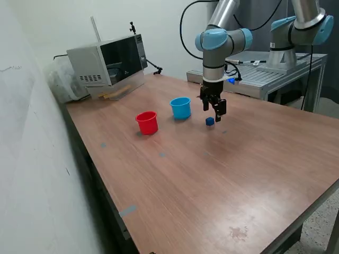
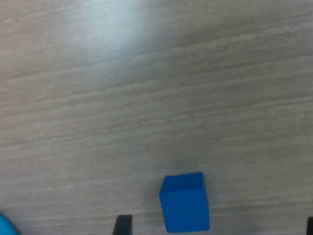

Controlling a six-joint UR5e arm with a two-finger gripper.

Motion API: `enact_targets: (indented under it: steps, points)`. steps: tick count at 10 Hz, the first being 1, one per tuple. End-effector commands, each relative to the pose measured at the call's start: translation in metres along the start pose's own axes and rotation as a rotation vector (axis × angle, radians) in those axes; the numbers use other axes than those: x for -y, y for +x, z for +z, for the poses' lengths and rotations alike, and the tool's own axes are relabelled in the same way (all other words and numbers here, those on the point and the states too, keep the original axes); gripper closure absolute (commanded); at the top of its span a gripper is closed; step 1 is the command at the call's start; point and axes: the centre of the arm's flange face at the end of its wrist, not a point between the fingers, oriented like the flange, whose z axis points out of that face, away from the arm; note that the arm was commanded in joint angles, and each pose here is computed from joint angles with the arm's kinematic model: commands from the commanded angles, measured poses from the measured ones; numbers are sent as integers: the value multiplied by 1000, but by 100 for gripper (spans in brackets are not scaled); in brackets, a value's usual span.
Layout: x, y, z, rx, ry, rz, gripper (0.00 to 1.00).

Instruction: Place red objects in the red bin, and blue objects in the blue bin.

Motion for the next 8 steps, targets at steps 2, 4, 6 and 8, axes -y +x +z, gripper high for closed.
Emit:
enact_targets:
  steps: [2,4,6,8]
  points:
    - [-3,-7,16,5,23,-6,0]
    - [-2,-7,18,7,26,-20,0]
    - [-4,-7,16,6,22,-21,0]
    - [-4,-8,17,6,24,-37,0]
